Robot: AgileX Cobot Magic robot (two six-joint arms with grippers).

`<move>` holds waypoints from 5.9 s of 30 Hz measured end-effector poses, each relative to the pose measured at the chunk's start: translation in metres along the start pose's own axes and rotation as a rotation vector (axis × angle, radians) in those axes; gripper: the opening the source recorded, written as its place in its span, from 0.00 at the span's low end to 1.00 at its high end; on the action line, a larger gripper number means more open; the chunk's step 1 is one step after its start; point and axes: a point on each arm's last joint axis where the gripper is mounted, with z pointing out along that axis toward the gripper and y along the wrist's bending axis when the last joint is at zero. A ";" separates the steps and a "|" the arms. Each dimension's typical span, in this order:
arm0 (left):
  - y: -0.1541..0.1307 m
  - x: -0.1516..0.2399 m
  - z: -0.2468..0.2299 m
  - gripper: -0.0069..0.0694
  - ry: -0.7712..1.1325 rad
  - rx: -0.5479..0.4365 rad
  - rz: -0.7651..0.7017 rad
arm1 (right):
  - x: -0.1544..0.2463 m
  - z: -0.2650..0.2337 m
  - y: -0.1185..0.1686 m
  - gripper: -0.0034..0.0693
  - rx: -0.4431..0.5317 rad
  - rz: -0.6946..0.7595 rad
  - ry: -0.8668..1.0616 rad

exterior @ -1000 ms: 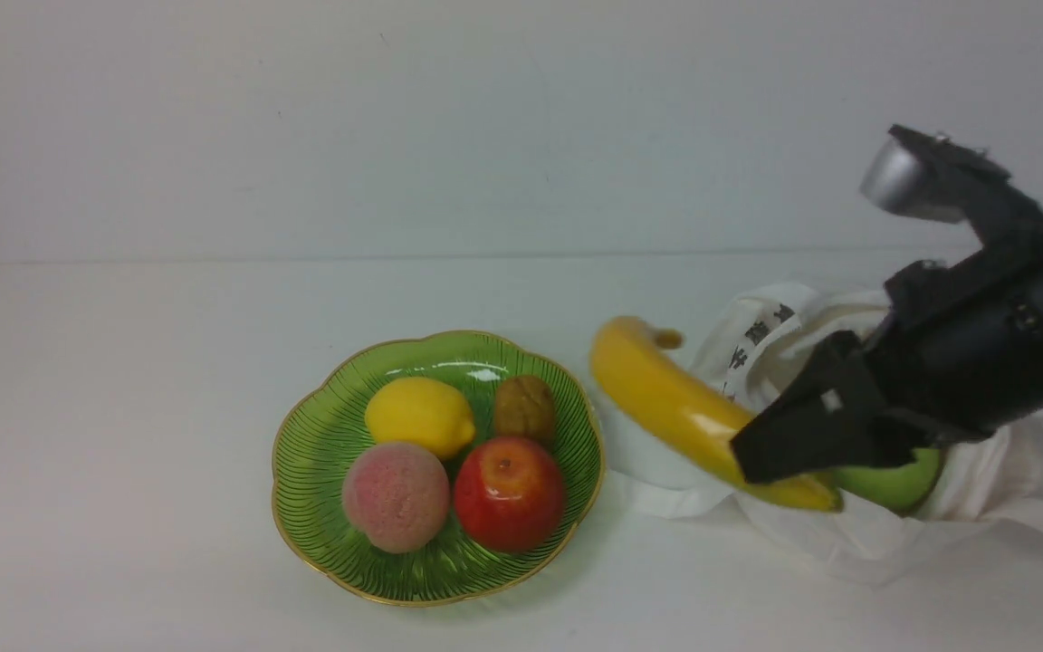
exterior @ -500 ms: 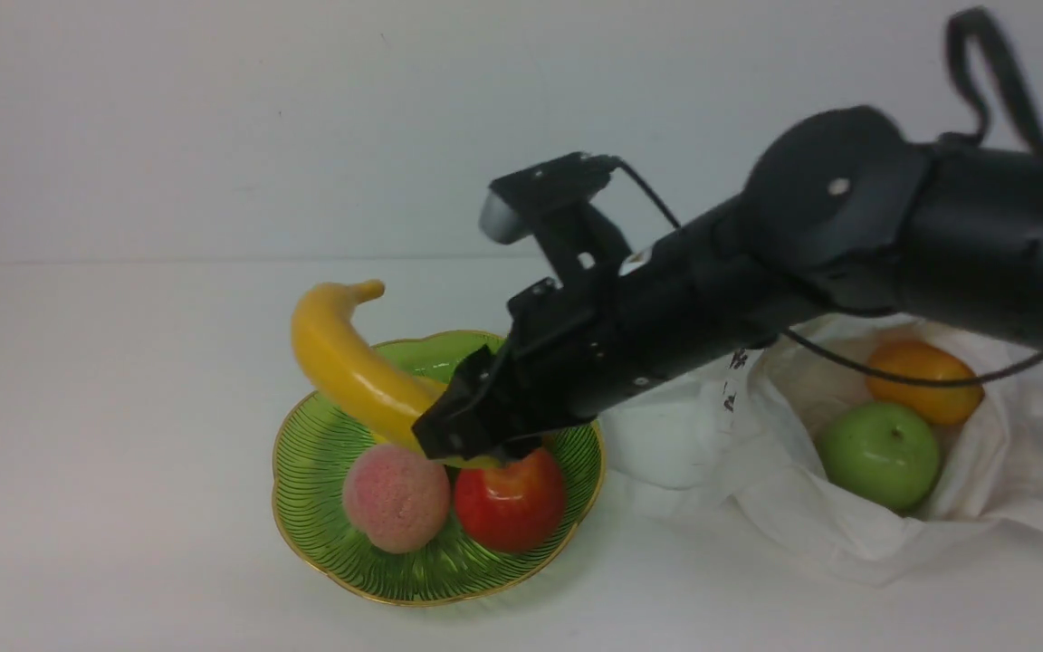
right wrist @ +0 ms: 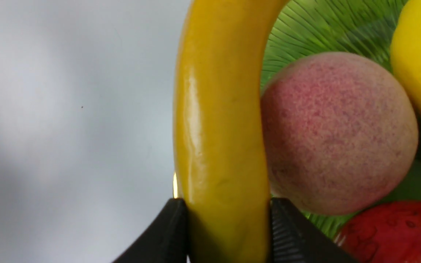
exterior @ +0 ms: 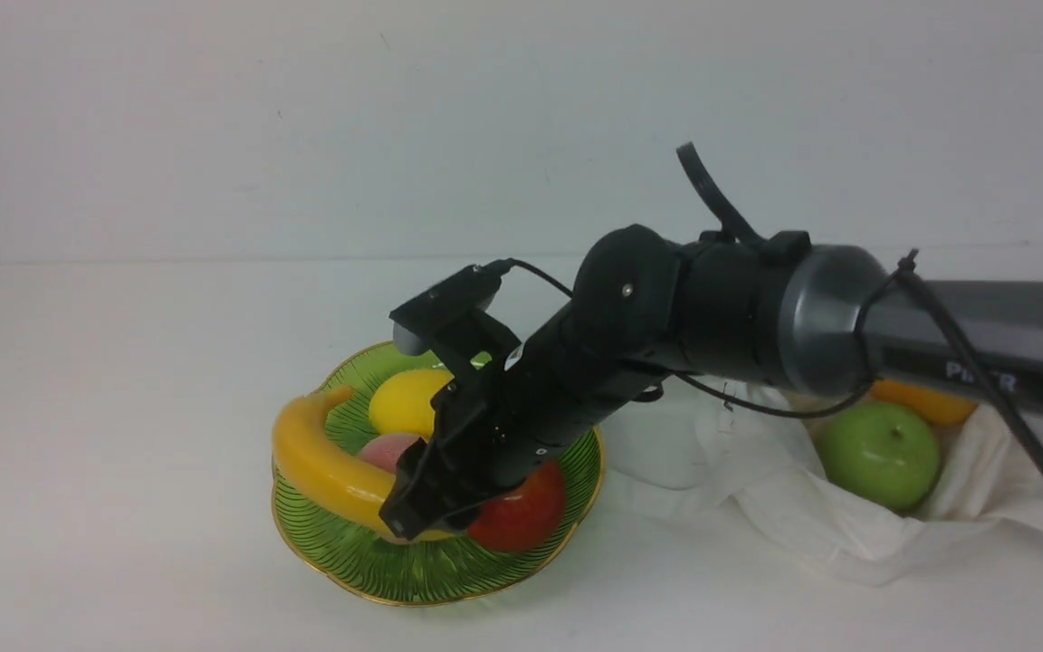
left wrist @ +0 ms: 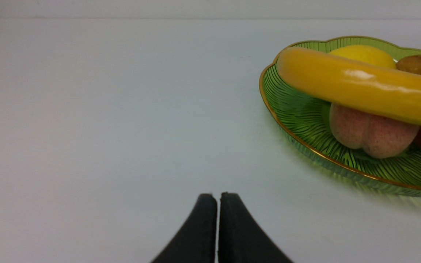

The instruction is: Take the fruit out of the cloth bag on the white table and place them on a plate.

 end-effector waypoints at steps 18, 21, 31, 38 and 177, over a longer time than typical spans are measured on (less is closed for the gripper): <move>0.000 0.000 0.000 0.08 0.000 0.000 0.000 | -0.014 -0.030 0.005 0.75 0.096 -0.063 0.089; 0.000 0.000 0.000 0.08 0.000 0.000 0.000 | -0.026 -0.068 0.011 0.58 0.180 -0.053 0.110; 0.000 0.000 0.000 0.08 0.000 0.000 0.000 | -0.011 -0.254 0.055 0.03 0.590 0.107 -0.054; 0.000 0.000 0.000 0.08 0.000 0.000 0.000 | 0.072 -0.317 0.088 0.03 0.613 0.197 -0.362; 0.000 0.000 0.000 0.08 0.000 0.000 0.000 | 0.341 -0.215 0.055 0.03 1.110 0.339 -0.732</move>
